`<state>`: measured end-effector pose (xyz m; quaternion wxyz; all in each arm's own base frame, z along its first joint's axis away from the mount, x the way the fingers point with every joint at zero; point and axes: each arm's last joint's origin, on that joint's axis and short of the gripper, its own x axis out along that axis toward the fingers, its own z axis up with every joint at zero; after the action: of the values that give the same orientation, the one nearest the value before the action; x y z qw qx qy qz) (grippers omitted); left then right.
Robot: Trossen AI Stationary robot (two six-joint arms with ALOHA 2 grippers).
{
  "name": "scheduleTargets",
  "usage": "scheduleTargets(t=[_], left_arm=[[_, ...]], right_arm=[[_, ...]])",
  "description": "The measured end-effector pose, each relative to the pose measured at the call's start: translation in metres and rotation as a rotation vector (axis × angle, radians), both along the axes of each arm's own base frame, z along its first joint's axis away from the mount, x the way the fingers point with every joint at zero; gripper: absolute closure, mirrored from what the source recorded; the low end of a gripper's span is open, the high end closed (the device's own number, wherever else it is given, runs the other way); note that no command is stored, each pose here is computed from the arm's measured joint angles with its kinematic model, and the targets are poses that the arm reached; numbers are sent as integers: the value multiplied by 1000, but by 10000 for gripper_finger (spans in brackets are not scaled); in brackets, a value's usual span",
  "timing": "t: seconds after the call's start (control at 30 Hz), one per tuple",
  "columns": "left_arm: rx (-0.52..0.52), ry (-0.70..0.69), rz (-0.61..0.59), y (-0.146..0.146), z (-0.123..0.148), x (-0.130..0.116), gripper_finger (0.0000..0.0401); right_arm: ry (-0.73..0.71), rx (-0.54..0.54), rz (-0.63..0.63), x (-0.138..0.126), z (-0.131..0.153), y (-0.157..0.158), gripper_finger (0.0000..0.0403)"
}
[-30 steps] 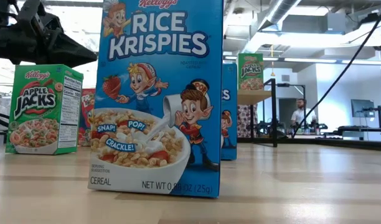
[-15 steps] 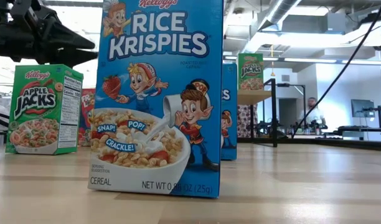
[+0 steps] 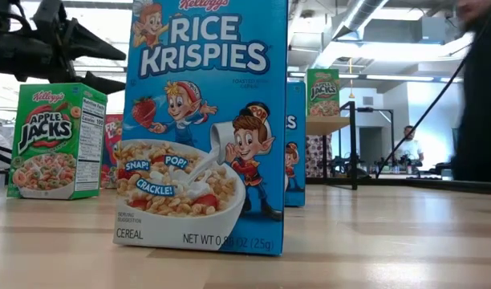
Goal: Stack cereal on shelf
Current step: Put the green cereal box on the shelf aligned with the other green cereal box
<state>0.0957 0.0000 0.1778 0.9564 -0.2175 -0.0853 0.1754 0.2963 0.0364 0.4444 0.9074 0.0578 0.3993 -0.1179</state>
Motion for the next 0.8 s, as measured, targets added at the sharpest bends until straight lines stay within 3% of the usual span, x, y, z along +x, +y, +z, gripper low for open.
scheduleTargets(t=[0.47, 0.8], left_arm=[[-65, -31, -15, 0, 0, 0, 101], [-42, -166, -157, -3, 27, -4, 101]], right_arm=[[-14, 37, -45, -2, 1, 0, 97], [-10, 24, -22, -2, 1, 2, 97]])
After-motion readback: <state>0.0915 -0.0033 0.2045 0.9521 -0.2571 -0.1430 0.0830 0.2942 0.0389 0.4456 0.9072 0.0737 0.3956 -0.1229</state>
